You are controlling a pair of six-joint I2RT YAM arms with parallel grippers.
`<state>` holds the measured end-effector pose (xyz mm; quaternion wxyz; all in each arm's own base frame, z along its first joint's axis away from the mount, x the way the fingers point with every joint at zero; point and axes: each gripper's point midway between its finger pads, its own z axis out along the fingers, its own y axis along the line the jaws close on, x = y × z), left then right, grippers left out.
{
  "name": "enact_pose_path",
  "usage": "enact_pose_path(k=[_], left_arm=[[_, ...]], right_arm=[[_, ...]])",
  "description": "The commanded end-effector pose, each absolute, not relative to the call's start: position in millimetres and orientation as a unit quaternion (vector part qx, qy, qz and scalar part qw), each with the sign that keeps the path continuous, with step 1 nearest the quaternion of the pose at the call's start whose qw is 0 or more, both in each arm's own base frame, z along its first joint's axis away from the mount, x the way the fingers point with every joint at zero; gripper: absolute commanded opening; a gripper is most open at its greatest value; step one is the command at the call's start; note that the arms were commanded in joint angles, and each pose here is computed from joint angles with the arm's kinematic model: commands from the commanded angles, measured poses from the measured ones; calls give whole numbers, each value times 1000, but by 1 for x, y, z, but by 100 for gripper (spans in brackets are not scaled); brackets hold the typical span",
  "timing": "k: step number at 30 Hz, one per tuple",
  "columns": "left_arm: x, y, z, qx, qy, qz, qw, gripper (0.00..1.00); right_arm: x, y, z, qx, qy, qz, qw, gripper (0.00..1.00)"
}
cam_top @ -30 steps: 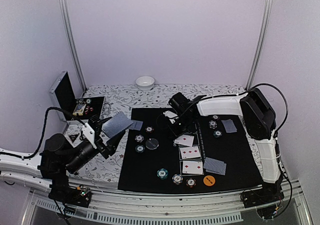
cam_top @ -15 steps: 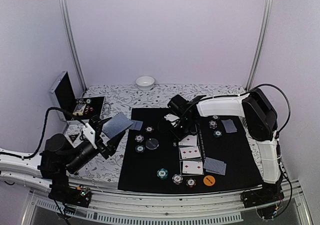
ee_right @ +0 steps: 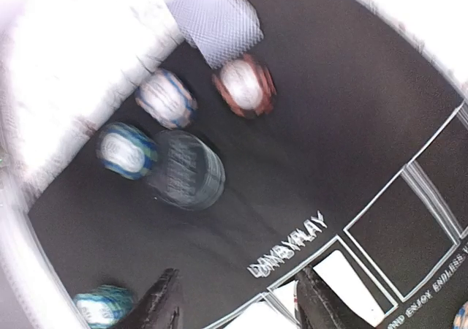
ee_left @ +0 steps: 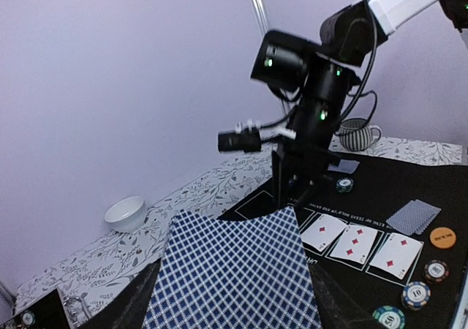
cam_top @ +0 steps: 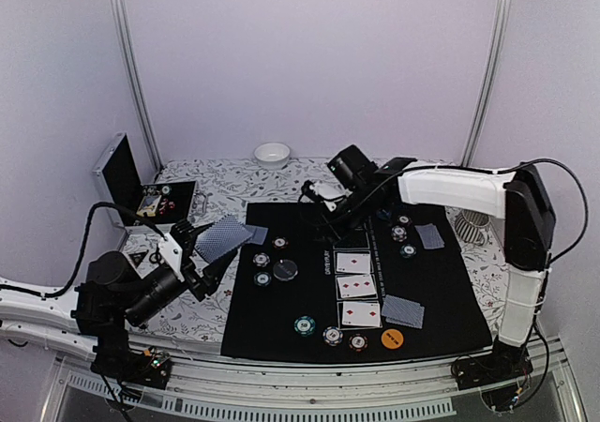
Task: Distribute texas hold em gaming equipment
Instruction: Adjust the poker card in the community card area, then pass from the left arm to the right
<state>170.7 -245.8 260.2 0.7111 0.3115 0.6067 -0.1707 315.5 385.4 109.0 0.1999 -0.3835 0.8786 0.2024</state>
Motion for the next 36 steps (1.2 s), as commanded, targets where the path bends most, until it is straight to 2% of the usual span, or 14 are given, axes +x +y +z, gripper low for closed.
enact_pose_path(k=[1, 3, 8, 11, 14, 22, 24, 26, 32, 36], left_arm=[[157, -258, 268, 337, 586, -208, 707, 63], [148, -267, 272, 360, 566, -229, 705, 63], [123, -291, 287, 415, 508, -280, 701, 62], [124, -298, 291, 425, 500, -272, 703, 62], [121, -306, 293, 437, 491, -273, 703, 62], [117, -307, 302, 432, 469, -287, 715, 62], [117, -308, 302, 431, 467, -287, 717, 62], [117, -308, 303, 430, 466, -287, 718, 62], [116, -312, 302, 439, 459, -284, 718, 62], [115, -310, 301, 441, 460, -284, 717, 62]], right_arm=[[292, 409, 255, -392, 774, 376, 325, 70], [268, 410, 288, -404, 725, 447, 333, 80], [221, 410, 345, -399, 636, 578, 320, 83], [204, 417, 344, -397, 631, 598, 294, 85], [194, 427, 329, -404, 638, 600, 265, 96], [144, 455, 301, -458, 611, 624, 167, 97], [139, 459, 295, -463, 611, 624, 153, 95], [137, 463, 290, -466, 608, 627, 139, 88], [130, 469, 290, -472, 593, 645, 95, 60], [128, 470, 291, -469, 592, 651, 79, 56]])
